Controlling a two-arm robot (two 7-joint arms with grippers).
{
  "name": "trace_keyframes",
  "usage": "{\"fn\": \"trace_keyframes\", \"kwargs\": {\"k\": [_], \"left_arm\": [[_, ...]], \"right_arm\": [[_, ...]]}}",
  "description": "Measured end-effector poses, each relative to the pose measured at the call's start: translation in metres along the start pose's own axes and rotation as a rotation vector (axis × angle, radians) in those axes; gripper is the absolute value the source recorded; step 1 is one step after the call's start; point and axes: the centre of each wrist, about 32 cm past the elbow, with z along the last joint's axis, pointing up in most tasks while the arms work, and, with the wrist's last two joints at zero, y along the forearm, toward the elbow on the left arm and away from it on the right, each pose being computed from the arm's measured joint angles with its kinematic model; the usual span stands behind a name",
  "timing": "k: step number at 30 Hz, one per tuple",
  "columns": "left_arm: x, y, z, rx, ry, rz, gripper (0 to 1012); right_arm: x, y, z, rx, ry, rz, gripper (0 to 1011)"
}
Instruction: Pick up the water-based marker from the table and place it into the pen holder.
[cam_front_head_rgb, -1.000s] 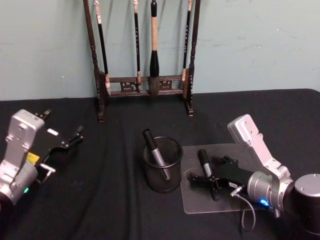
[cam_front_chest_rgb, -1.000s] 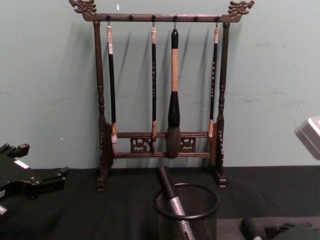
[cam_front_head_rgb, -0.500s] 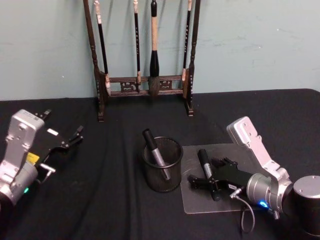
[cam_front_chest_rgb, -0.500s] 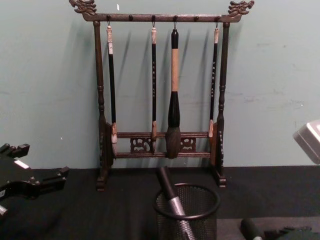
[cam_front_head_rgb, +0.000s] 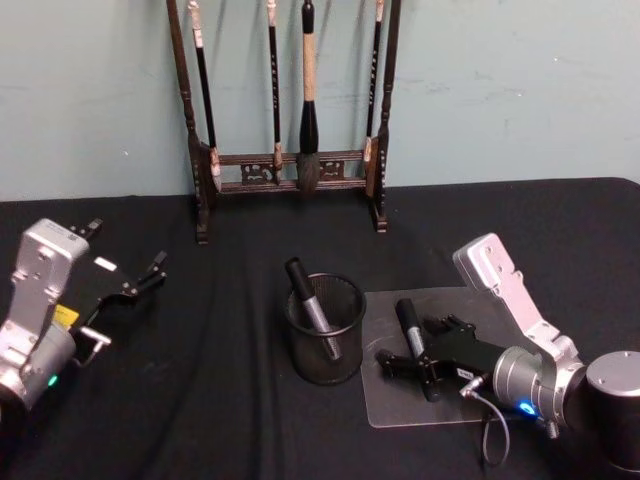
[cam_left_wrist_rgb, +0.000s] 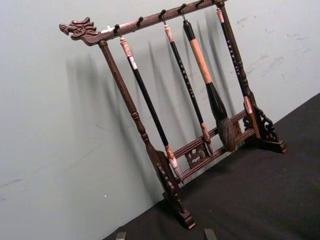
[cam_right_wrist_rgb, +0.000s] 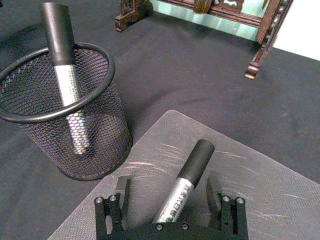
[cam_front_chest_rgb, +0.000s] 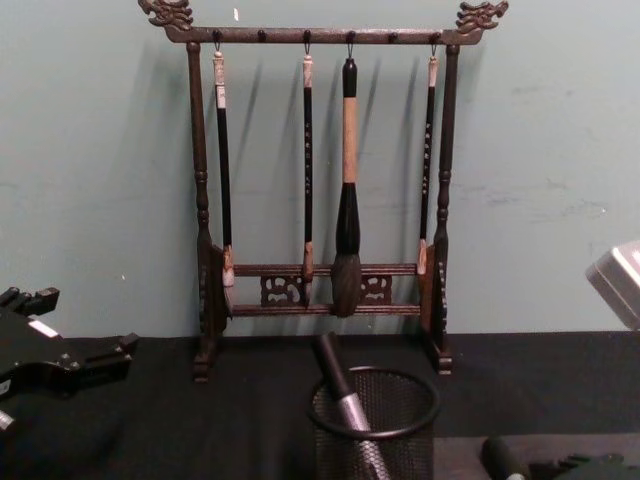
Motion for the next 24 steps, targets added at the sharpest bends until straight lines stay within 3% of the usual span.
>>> {"fn": "trace_keyframes", "kwargs": {"k": [6,8,9,10,12,19,21,24], "left_arm": [[0.0000,0.0000,0.0000,0.000,0.000,0.000,1009],[0.0000,0.0000,0.0000,0.000,0.000,0.000,1009],[0.0000,0.0000,0.0000,0.000,0.000,0.000,1009],[0.0000,0.0000,0.0000,0.000,0.000,0.000,1009],[0.0000,0.0000,0.0000,0.000,0.000,0.000,1009],[0.0000,0.0000,0.0000,0.000,0.000,0.000,1009],[0.0000,0.0000,0.0000,0.000,0.000,0.000,1009],[0.0000,0.0000,0.0000,0.000,0.000,0.000,1009]], "right_arm": [[0.0002,-0.0001,0.0001,0.000,0.000,0.000,942],[0.0003,-0.0002,0.0001,0.000,0.000,-0.001,848],[0.0003,-0.0002,0.0001,0.000,0.000,-0.001,848],[0.0004,-0.0003,0.0001,0.000,0.000,-0.001,758],[0.0003,-0.0003,0.0002,0.001,0.000,0.000,682],[0.0003,-0.0003,0.0003,0.001,0.001,0.000,503],[0.0002,-0.0003,0.0005,0.002,0.001,0.000,358],[0.0002,-0.0003,0.0005,0.002,0.001,0.000,254]]}}
